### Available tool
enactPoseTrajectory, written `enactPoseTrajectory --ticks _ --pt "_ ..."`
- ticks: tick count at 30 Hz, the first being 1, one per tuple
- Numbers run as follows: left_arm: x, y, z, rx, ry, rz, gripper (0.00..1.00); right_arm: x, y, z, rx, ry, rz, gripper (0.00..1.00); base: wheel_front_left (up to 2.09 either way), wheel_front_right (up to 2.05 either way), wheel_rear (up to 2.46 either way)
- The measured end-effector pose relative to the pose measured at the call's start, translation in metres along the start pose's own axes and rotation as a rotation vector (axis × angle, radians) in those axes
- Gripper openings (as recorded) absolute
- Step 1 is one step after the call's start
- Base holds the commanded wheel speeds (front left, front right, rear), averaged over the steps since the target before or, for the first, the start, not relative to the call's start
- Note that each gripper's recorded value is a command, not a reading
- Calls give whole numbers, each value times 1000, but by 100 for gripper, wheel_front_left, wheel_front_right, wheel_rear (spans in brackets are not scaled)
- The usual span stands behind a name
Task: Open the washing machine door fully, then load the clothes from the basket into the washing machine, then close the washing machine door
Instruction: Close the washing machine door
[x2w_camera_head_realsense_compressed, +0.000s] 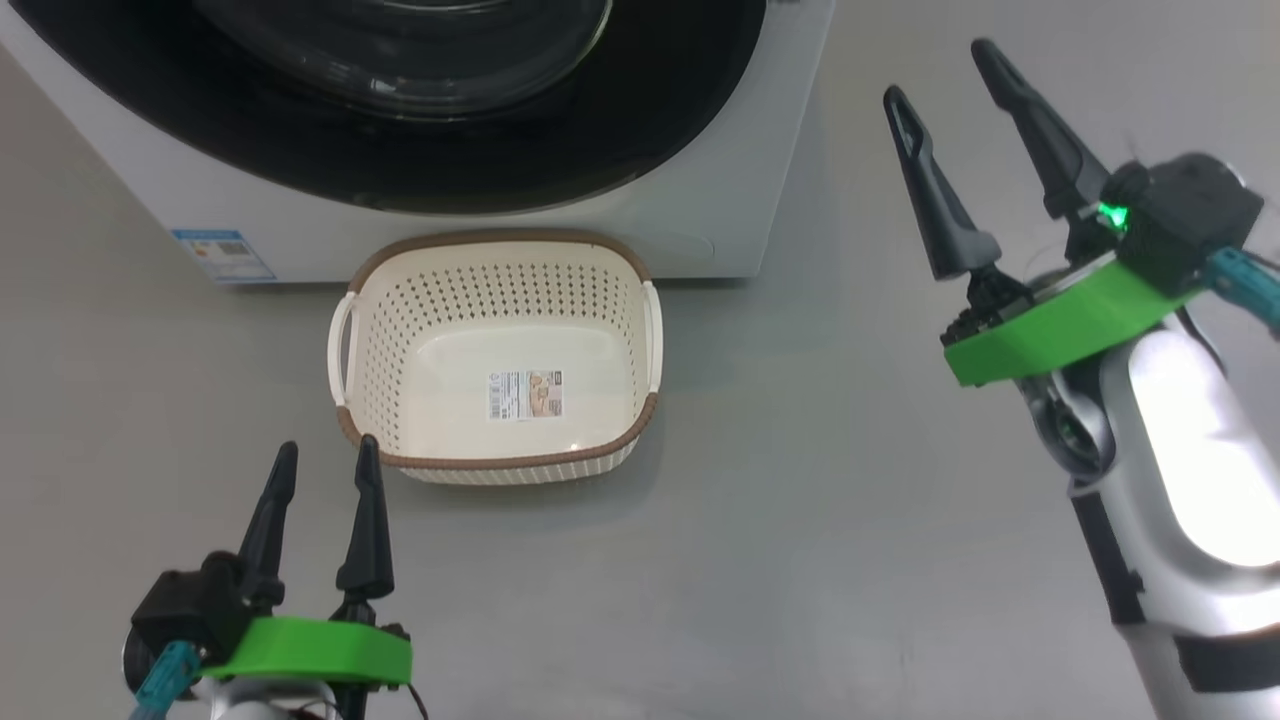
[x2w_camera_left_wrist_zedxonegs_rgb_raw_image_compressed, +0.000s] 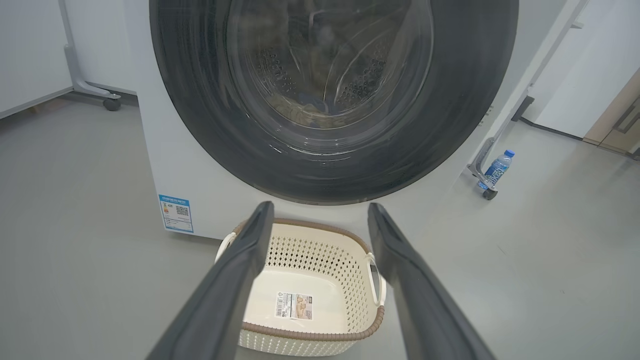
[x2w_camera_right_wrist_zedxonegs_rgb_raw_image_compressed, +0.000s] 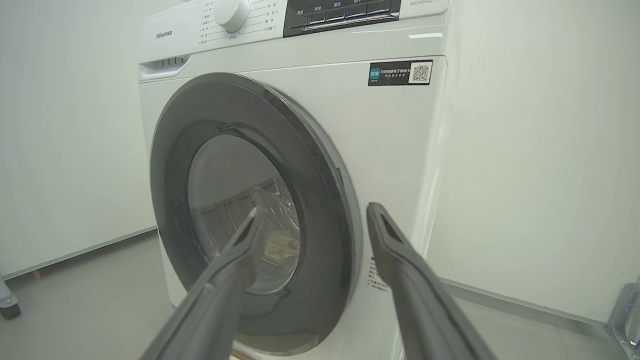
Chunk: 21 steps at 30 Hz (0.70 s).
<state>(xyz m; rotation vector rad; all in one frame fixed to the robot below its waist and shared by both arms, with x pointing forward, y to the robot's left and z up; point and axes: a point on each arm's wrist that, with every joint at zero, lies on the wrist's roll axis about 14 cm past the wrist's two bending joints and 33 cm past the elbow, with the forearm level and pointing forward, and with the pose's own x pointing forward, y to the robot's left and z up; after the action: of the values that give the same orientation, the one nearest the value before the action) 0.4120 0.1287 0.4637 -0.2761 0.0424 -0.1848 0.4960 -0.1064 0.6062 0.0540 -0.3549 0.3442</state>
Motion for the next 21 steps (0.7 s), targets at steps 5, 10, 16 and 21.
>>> enactPoseTrajectory --ticks 5,10,16,21 --pt "-8 -5 9 0 -23 -5 100 -33 -1 -1 11 33 -34 100 0 0 0" --pt "-19 -10 9 -2 -21 -10 100 -73 -13 -11 22 89 -111 100 0 0 0" --pt "-20 -10 10 -3 -21 -10 100 -104 -23 -22 29 140 -178 100 0 0 0" --pt "-24 -9 5 -4 -8 -6 100 -119 -27 -26 38 162 -212 100 0 0 0"
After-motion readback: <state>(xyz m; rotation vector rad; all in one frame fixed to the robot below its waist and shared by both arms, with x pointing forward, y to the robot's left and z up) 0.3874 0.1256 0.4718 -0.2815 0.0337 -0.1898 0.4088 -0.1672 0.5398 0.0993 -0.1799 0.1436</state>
